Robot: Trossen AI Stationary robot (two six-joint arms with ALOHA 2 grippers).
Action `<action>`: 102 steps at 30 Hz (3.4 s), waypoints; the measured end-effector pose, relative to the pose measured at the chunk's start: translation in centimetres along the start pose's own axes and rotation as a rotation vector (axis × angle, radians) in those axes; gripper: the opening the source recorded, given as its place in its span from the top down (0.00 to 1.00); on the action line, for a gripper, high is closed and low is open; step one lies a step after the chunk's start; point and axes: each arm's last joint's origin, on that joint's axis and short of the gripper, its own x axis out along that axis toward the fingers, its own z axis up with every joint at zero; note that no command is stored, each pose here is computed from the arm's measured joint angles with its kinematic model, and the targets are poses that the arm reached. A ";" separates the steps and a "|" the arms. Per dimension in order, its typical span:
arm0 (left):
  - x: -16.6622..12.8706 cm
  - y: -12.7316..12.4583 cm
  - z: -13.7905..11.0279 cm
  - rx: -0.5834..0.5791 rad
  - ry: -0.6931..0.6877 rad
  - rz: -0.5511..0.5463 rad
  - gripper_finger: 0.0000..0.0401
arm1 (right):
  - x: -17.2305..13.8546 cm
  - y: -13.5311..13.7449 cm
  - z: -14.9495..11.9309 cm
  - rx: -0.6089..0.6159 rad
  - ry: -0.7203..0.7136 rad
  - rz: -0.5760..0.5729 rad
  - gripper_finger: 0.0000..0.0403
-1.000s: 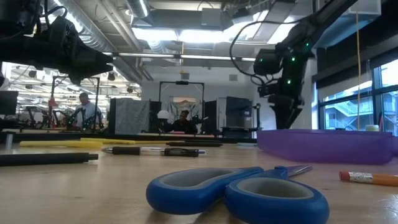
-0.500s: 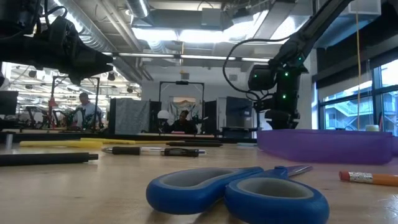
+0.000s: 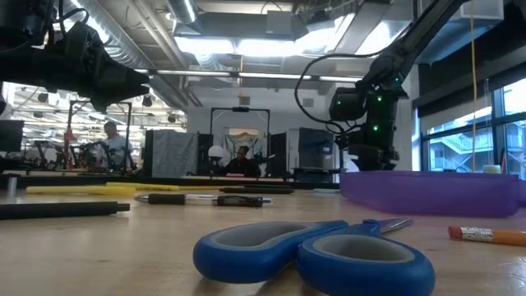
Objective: Pick & place school supplies into a supply box
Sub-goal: Put the blue pen into the supply box
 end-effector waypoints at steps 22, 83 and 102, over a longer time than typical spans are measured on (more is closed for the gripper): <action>0.0 0.0 0.0 0.000 0.000 0.000 0.57 | 0.1 0.1 -0.1 0.021 0.003 -0.029 0.75; 0.0 0.2 0.0 0.000 -0.012 0.059 0.57 | -0.2 1.5 -0.6 -0.163 0.051 -0.146 0.55; 0.0 0.2 0.0 0.000 -0.012 0.059 0.57 | 0.0 0.3 -0.5 -0.085 0.054 -0.054 0.96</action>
